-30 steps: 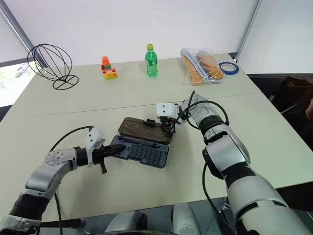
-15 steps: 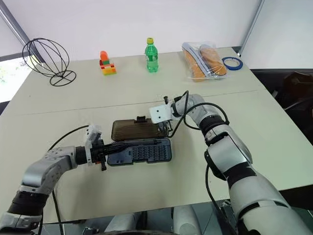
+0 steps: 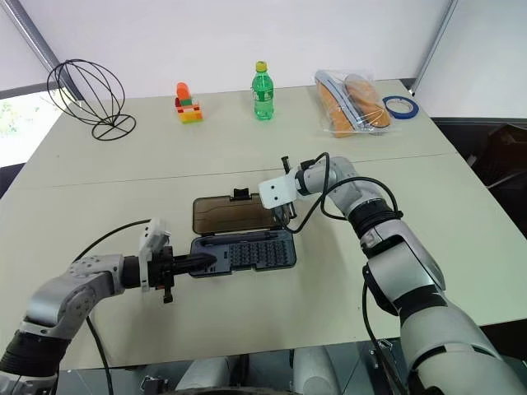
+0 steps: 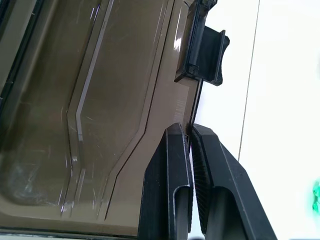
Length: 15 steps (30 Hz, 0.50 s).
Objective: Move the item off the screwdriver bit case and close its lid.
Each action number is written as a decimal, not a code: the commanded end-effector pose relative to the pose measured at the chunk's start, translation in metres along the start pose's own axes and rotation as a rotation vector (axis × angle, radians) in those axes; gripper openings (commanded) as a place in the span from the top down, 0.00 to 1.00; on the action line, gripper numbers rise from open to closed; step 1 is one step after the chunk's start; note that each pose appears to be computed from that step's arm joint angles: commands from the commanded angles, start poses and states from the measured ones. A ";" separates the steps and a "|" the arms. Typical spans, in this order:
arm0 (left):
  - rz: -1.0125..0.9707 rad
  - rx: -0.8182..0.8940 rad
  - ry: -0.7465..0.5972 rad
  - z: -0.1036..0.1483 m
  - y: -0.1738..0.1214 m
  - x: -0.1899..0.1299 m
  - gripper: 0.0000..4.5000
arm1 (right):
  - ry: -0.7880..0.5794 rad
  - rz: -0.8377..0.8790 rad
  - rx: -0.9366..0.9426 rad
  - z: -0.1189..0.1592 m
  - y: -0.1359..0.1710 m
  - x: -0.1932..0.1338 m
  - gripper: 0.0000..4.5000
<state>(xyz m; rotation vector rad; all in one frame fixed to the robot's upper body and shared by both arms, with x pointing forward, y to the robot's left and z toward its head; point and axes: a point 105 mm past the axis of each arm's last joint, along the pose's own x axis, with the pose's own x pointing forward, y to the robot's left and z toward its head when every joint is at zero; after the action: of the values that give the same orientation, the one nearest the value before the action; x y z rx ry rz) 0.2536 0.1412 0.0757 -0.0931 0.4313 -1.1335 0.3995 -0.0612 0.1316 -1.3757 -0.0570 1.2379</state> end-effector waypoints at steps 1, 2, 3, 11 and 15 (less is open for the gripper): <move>0.048 0.055 0.057 -0.010 0.010 -0.002 1.00 | 0.001 -0.054 -0.025 0.004 -0.014 -0.010 0.99; 0.056 0.059 0.069 -0.013 0.012 -0.002 1.00 | -0.001 -0.061 -0.030 0.005 -0.016 -0.011 0.99; 0.066 0.059 0.072 -0.015 0.014 -0.002 1.00 | -0.003 -0.067 -0.035 0.006 -0.018 -0.012 0.99; 0.085 0.038 0.053 -0.021 0.016 -0.003 1.00 | -0.011 -0.108 -0.068 0.016 -0.026 -0.024 0.99; 0.080 0.035 0.058 -0.025 0.013 -0.003 1.00 | -0.008 -0.126 -0.076 0.019 -0.027 -0.030 0.99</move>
<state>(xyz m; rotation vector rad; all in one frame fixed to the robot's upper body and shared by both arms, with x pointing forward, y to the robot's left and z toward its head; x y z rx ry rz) 0.2591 0.1445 0.0692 -0.0125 0.3745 -1.1135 0.3893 -0.0591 0.1515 -1.4137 -0.1307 1.2023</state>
